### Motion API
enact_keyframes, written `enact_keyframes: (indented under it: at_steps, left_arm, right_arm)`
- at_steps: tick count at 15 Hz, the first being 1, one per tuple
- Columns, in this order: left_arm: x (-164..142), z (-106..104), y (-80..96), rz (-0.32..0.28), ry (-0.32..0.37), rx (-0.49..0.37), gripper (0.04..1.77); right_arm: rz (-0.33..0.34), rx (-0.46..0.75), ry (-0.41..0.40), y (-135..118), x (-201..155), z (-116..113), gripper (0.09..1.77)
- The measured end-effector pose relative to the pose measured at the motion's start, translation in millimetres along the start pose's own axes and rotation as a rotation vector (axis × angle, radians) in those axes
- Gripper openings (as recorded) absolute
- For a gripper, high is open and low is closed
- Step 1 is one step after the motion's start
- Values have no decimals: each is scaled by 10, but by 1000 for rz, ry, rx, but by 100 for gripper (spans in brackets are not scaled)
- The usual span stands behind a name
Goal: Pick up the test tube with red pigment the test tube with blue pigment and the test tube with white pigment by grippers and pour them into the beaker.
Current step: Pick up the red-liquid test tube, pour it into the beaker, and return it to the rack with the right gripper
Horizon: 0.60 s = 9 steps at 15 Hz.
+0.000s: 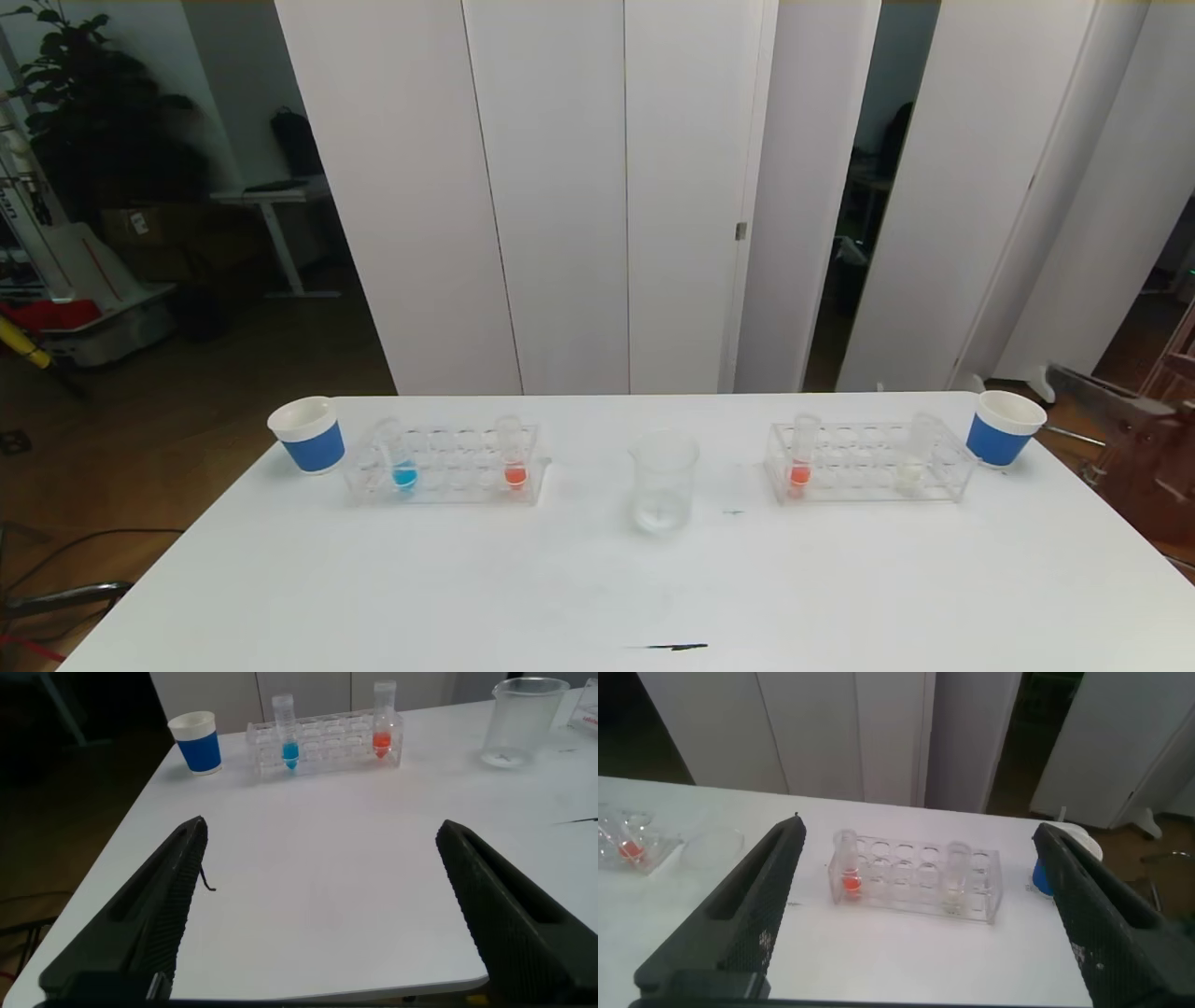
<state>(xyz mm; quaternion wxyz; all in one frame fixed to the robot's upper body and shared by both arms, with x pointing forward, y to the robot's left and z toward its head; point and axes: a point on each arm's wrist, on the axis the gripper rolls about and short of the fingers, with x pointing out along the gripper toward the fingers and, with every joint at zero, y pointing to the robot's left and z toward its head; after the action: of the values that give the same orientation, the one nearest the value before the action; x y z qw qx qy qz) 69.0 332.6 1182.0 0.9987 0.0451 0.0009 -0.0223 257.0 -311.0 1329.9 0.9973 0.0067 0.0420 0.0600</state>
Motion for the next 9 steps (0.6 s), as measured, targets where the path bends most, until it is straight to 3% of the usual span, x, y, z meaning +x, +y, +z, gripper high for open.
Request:
enact_keyframes:
  at_steps: [4,9]
  left_arm:
    - [0,0,0,0,0,0,175]
    - [0,0,0,1,0,0,175]
  right_arm:
    - [16,-13,64,155,414,-391,174]
    - [16,-40,136,326,581,-979,174]
